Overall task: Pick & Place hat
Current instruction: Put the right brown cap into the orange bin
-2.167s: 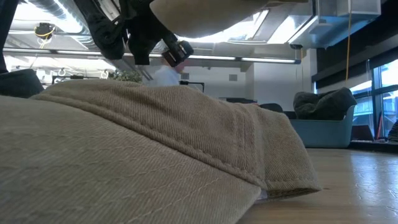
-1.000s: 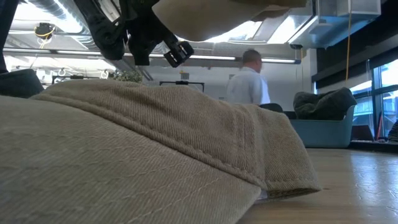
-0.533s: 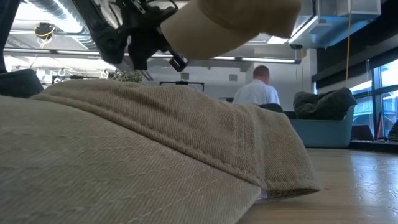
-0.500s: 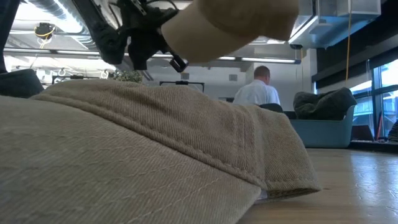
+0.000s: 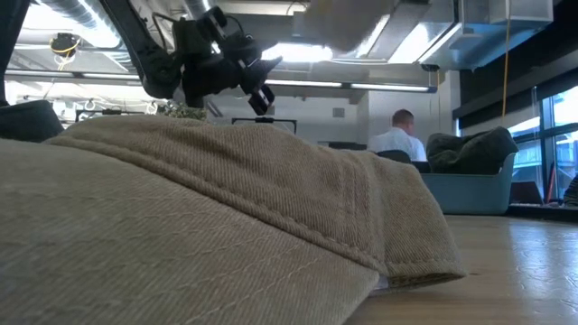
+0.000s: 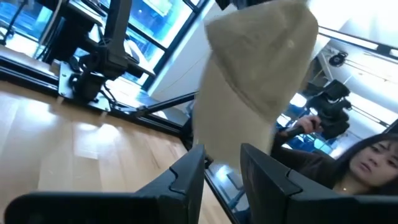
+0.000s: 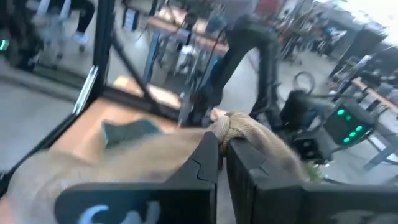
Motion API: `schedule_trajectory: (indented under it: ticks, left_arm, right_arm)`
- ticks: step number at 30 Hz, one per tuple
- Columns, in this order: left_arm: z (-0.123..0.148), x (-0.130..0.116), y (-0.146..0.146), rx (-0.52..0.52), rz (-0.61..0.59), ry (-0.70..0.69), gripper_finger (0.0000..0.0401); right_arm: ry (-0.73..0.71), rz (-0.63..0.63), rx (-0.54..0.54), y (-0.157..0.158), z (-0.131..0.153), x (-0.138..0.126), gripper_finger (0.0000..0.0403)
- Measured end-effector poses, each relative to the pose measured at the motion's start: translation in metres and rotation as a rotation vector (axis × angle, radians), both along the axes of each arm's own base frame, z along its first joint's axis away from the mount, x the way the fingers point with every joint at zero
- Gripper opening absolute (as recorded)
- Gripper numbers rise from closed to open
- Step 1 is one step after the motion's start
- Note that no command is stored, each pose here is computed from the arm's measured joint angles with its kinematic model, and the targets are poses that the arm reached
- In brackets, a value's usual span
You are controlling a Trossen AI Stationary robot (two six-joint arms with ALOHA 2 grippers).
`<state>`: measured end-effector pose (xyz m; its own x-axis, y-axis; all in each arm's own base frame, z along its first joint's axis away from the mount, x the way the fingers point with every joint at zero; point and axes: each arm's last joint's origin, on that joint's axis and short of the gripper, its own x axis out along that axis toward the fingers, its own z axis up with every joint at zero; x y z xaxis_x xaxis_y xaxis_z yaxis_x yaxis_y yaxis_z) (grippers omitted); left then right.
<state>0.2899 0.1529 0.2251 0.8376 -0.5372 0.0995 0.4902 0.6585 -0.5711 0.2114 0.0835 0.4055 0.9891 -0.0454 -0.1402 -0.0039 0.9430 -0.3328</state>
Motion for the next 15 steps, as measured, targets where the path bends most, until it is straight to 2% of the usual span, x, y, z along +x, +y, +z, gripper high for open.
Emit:
schedule_trajectory:
  ticks: [3, 9, 15]
  left_arm:
    - [0.0, 0.001, -0.001, 0.005, -0.008, -0.002, 0.0099]
    - [-0.002, 0.003, -0.012, 0.057, -0.059, -0.034, 0.01]
    - [-0.009, -0.001, -0.024, 0.093, -0.06, -0.082, 0.01]
  right_arm:
    - [-0.054, -0.075, 0.002, -0.011, 0.008, -0.003, 0.0017]
    - [-0.054, -0.22, -0.086, -0.04, 0.011, 0.0, 0.0017]
    - [-0.024, -0.282, -0.157, -0.072, 0.009, 0.007, 0.0017]
